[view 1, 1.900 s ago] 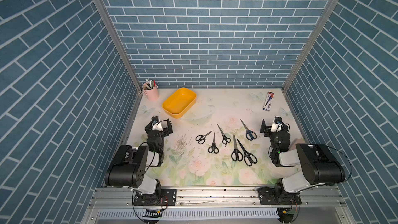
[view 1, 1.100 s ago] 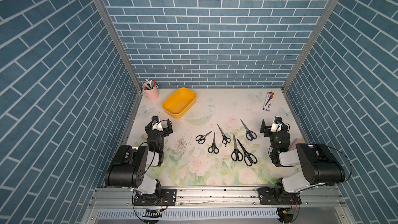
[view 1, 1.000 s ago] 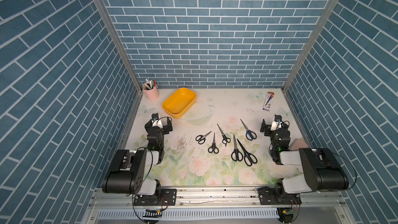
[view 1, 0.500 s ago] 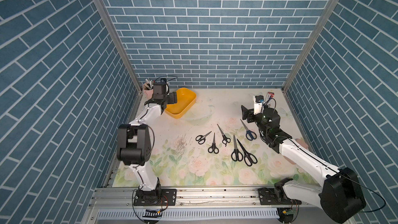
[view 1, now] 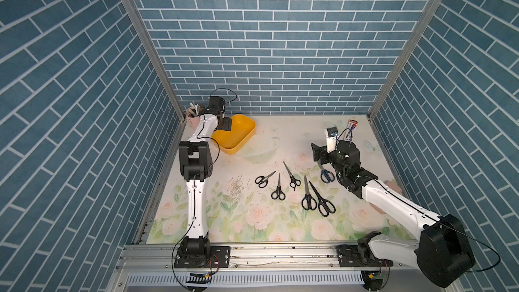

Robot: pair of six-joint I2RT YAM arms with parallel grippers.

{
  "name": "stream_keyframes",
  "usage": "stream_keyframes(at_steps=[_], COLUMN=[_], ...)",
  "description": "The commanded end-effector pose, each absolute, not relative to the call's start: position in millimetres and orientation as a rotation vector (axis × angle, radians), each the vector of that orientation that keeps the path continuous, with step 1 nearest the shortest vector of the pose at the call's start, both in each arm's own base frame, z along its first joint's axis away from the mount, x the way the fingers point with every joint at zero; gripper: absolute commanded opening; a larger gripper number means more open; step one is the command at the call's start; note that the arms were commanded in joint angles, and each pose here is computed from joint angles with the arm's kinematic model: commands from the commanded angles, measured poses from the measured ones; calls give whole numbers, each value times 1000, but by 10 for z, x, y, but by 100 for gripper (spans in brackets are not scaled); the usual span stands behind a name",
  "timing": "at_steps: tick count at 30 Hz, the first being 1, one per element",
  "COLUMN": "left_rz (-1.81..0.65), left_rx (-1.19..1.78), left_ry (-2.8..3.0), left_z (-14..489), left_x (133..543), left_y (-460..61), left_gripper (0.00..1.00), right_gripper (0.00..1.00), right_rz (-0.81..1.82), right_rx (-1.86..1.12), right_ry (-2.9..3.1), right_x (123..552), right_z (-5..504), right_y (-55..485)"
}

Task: Put the scissors into the storage box
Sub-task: Pick up the storage box at the center of the board.

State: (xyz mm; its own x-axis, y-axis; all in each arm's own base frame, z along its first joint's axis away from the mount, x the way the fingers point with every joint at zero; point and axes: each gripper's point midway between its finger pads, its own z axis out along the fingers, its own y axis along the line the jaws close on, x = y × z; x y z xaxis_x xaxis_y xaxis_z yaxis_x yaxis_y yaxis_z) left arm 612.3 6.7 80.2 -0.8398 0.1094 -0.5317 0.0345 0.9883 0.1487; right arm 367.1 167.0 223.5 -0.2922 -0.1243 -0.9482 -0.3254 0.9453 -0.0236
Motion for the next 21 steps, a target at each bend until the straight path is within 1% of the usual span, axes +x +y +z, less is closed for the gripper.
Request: stream_keyframes(at_steps=[1, 5, 12, 13, 16, 19, 21], left_rz=[205, 194, 157, 151, 130, 116, 94], left_rx=[175, 196, 177, 169, 159, 129, 110], left_ry=[2670, 2682, 2697, 2696, 2690, 2697, 2700], left_z=[536, 424, 421, 434, 478, 510, 547], left_x=[5975, 5979, 5912, 5895, 5847, 5797, 5766], left_y=[119, 104, 66, 66, 44, 34, 15], left_gripper=[87, 81, 55, 49, 42, 37, 31], right_gripper=[91, 92, 91, 91, 91, 91, 91], right_rz=[158, 147, 139, 141, 145, 150, 145], right_rx=[-319, -323, -330, -329, -329, -325, -329], right_ry=[1884, 1884, 1903, 1906, 1914, 1917, 1918], right_x=[3628, 3616, 3670, 3679, 3695, 3692, 3674], right_z=[2192, 2182, 2137, 2132, 2138, 2185, 2184], right_y=[1585, 1569, 1597, 1603, 1619, 1621, 1608])
